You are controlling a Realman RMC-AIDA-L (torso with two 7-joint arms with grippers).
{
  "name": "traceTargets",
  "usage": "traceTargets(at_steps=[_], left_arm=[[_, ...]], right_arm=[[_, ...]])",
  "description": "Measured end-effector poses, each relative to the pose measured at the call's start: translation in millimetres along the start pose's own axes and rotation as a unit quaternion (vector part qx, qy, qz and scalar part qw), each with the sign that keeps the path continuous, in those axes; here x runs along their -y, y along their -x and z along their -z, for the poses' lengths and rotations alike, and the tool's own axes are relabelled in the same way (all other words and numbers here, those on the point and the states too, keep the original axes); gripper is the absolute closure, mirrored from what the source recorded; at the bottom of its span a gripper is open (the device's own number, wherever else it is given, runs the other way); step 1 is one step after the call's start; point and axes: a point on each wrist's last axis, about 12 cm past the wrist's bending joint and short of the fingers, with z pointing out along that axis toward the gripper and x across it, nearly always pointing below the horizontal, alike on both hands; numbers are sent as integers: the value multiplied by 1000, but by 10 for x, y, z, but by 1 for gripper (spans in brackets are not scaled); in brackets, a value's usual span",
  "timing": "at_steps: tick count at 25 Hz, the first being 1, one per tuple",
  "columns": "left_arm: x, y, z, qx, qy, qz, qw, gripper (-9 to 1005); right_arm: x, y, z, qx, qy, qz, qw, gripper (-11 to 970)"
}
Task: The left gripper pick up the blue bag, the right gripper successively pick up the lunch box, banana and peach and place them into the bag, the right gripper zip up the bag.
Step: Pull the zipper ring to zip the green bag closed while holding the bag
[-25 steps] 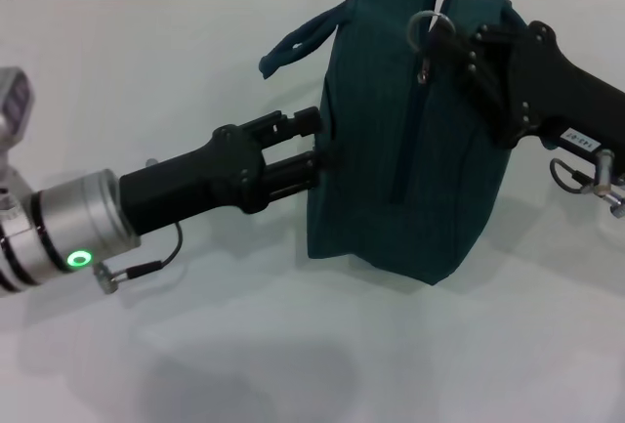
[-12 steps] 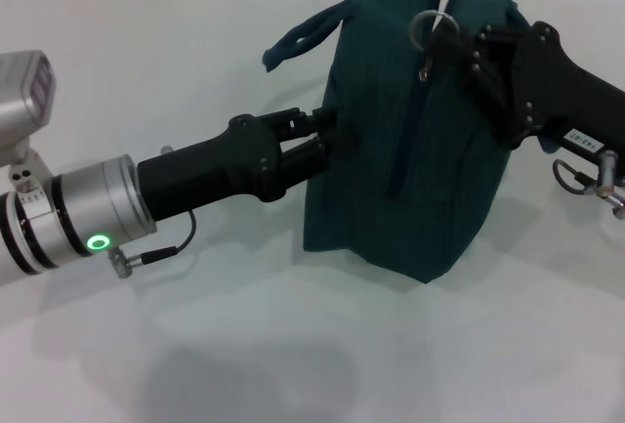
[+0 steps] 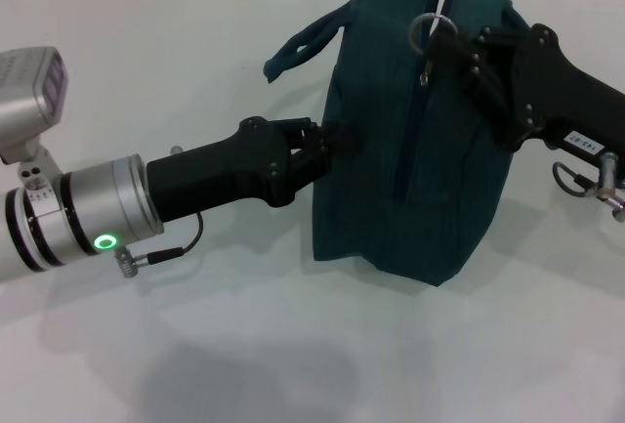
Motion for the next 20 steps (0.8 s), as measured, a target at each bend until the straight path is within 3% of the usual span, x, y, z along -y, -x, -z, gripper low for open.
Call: traceTargets(at_steps=[12, 20], left_arm=[[-3, 10, -7, -10, -5, -7, 1000, 927], [-6, 20, -6, -12, -7, -9, 1000, 928]], right_arm=[[5, 6, 6, 2, -3, 1, 1000, 955], [22, 24, 0, 9, -8, -2, 1000, 955]])
